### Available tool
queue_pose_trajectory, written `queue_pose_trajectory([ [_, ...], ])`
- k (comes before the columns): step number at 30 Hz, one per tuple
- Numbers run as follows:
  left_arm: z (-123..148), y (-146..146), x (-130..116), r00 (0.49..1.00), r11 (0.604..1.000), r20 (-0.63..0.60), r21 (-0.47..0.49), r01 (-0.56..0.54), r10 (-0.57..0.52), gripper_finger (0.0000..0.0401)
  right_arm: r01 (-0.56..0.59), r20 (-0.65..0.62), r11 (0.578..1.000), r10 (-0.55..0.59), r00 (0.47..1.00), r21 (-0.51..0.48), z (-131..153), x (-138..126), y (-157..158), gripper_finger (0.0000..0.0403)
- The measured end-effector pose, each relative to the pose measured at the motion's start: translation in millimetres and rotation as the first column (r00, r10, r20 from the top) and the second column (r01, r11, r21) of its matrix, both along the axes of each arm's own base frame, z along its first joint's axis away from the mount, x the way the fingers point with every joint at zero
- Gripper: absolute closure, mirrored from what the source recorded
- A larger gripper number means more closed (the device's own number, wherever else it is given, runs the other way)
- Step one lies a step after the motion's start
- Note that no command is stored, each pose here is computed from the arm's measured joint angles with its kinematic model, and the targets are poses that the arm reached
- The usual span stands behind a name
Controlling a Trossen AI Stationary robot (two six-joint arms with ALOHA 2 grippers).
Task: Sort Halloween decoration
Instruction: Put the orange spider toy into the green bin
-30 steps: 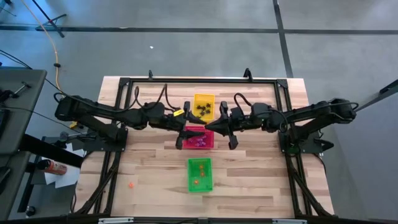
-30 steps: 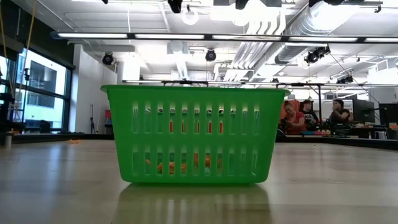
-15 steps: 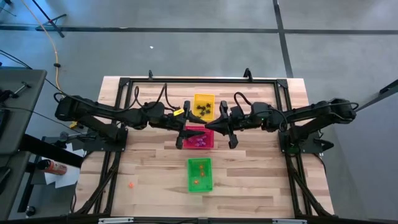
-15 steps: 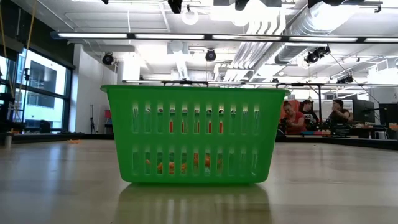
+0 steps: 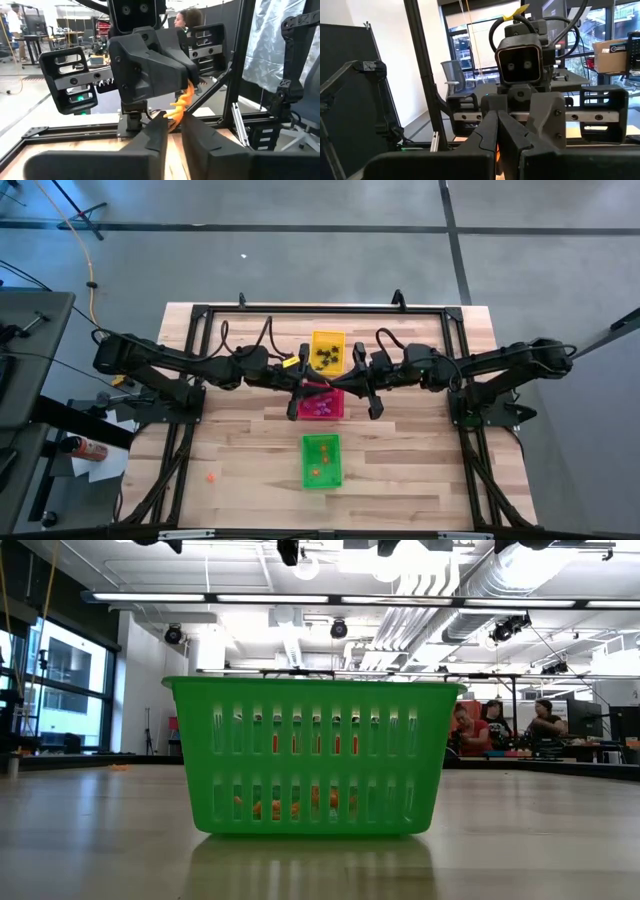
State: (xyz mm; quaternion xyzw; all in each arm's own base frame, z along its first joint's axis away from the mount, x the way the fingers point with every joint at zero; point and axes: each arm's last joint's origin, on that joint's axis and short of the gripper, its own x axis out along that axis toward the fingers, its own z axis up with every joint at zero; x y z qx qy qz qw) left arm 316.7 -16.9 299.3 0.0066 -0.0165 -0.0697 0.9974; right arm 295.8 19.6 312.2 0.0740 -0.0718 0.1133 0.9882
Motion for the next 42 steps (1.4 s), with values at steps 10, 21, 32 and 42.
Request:
queue_pose_trajectory([
  [10,0,8,0,1.0,1.0,0.0,-0.007,-0.022,0.022,0.0399,0.004,-0.001,1.0,-0.004,1.0,-0.001,0,0,0,0.0403],
  [21,0,12,-4,0.998,0.999,-0.05,0.0,-0.039,0.039,0.0401,0.14,-0.018,0.986,-0.139,0.99,0.091,1,-1,-4,0.0363],
  [32,14,18,-33,0.987,0.998,-0.148,0.007,-0.062,0.063,0.0401,0.249,0.035,0.963,-0.253,0.967,0.1,19,-17,-10,0.0181],
  [42,-6,-22,-46,0.912,0.998,-0.405,-0.029,0.054,-0.061,0.0401,0.258,0.002,0.964,-0.259,0.966,0.061,22,-24,-10,0.0147],
])
